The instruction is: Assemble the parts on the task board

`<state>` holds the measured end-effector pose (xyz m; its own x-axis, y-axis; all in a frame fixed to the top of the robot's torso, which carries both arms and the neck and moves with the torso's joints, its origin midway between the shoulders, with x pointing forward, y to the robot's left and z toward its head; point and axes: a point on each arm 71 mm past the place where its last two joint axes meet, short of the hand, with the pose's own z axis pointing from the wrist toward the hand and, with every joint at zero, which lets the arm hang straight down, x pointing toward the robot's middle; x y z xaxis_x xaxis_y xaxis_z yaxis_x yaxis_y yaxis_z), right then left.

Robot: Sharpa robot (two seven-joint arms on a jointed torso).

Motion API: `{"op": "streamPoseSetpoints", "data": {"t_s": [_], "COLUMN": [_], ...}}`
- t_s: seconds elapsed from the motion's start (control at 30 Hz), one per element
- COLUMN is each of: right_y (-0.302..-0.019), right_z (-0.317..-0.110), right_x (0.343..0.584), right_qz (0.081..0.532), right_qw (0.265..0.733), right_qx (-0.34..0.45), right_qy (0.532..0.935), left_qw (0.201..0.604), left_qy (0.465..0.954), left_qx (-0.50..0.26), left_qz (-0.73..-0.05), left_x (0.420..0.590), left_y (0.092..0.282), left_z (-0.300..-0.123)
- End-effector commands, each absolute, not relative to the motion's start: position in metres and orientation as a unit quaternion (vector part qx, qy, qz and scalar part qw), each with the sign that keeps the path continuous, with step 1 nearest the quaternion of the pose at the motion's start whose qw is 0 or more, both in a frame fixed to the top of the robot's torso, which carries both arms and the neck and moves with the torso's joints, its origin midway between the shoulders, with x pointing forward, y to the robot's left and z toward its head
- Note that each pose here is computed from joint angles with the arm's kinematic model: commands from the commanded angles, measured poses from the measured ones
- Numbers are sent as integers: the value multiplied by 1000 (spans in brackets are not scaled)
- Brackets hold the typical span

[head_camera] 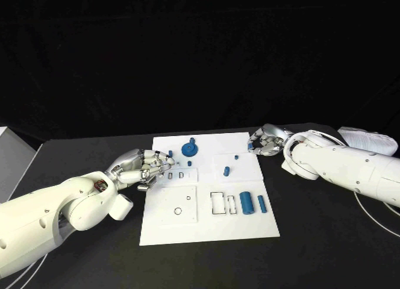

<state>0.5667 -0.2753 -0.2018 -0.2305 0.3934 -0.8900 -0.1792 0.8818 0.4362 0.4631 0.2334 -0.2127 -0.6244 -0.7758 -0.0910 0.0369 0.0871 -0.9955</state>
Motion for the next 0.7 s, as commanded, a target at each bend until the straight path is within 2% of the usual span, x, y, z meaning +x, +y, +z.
{"op": "streamPoseSetpoints", "data": {"t_s": [0.03, 0.47, 0.7], "right_y": [-275, -274, -264], "right_z": [-200, -193, -182], "right_x": [567, 567, 565], "right_qz": [230, 227, 238], "right_qw": [628, 659, 664], "right_qx": [74, 92, 97], "right_qy": [740, 711, 702], "left_qw": [324, 325, 328], "left_qy": [658, 658, 659], "left_qx": [-278, -280, -283], "left_qz": [-620, -619, -615], "left_x": [462, 463, 463], "left_y": [232, 233, 235], "left_z": [-212, -212, -213]}}
